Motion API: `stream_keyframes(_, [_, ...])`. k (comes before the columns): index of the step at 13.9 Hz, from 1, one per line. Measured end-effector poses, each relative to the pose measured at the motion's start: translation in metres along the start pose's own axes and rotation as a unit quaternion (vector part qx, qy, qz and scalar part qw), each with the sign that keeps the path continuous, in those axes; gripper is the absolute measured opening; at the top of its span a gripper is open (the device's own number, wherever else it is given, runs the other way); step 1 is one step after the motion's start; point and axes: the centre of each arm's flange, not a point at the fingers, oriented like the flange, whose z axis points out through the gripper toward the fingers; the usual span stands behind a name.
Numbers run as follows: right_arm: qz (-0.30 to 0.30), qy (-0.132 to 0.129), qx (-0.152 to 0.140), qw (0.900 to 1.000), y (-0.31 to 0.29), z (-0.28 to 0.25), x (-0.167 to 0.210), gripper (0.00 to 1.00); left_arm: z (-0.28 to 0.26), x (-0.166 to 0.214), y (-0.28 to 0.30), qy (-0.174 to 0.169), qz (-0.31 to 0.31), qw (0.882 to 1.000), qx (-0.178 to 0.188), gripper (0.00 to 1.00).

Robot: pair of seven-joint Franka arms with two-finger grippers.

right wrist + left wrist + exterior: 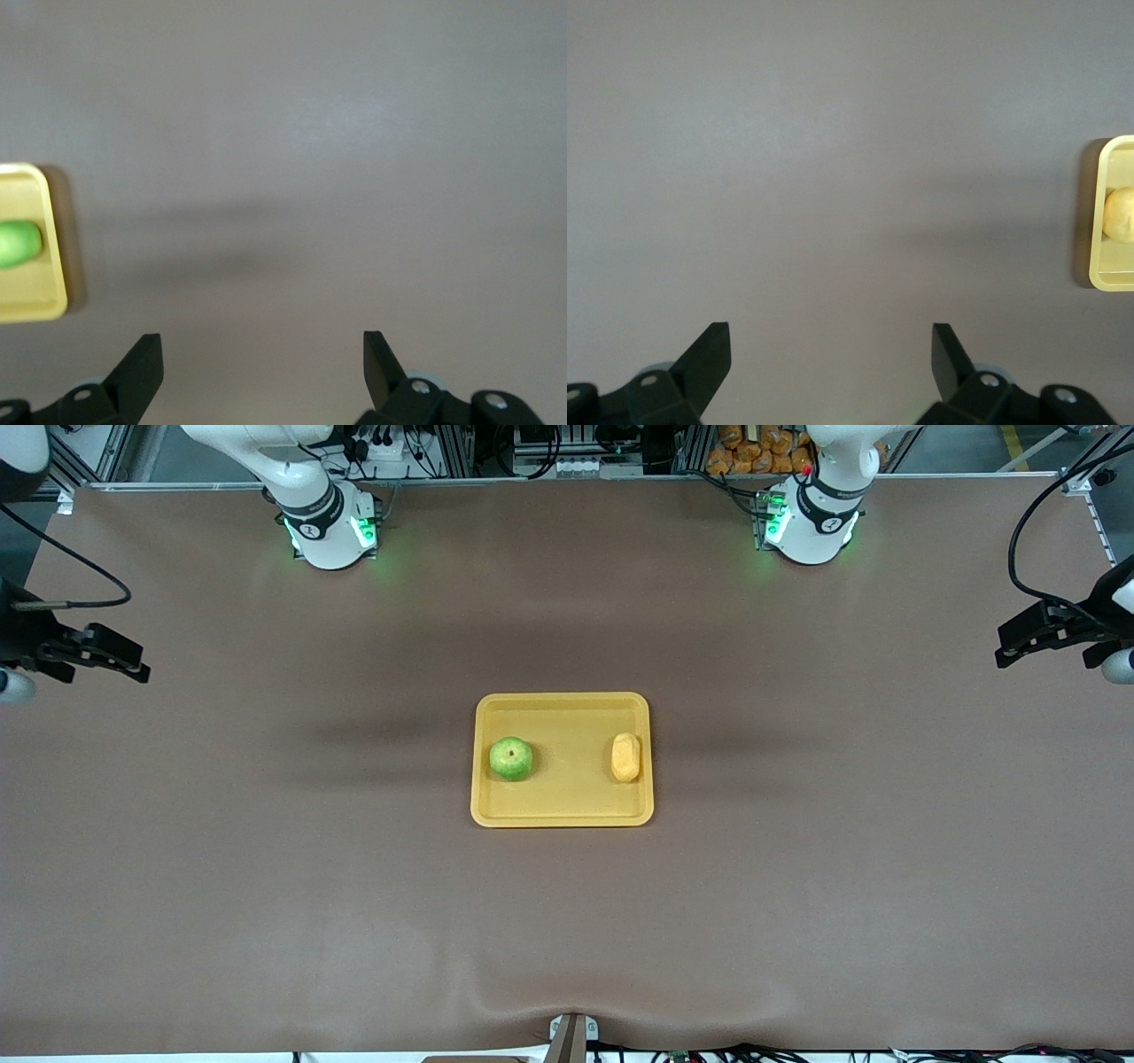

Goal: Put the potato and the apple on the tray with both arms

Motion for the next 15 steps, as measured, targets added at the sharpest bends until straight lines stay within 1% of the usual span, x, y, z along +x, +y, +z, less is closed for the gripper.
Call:
stream_keyframes(2, [0.033,-0.006,0.003,0.999,-0.004,-0.006,-0.003,1.00,0.000,0.000,0.000,0.000,0.000,1.000,0.000,1.00])
stream_keyframes(4, [0.039,-0.014,0.005,0.999,-0.008,-0.011,-0.006,1.00,-0.001,0.000,0.000,0.001,0.000,1.000,0.000,1.00])
stream_keyframes(13, [0.014,-0.019,0.006,1.000,-0.006,-0.014,-0.008,1.00,-0.003,0.000,0.006,0.003,0.005,1.000,-0.001,1.00])
stream_keyframes(15, [0.014,-0.019,0.006,1.000,-0.005,-0.014,-0.008,1.00,-0.004,0.000,0.009,0.004,0.006,1.000,-0.010,1.00])
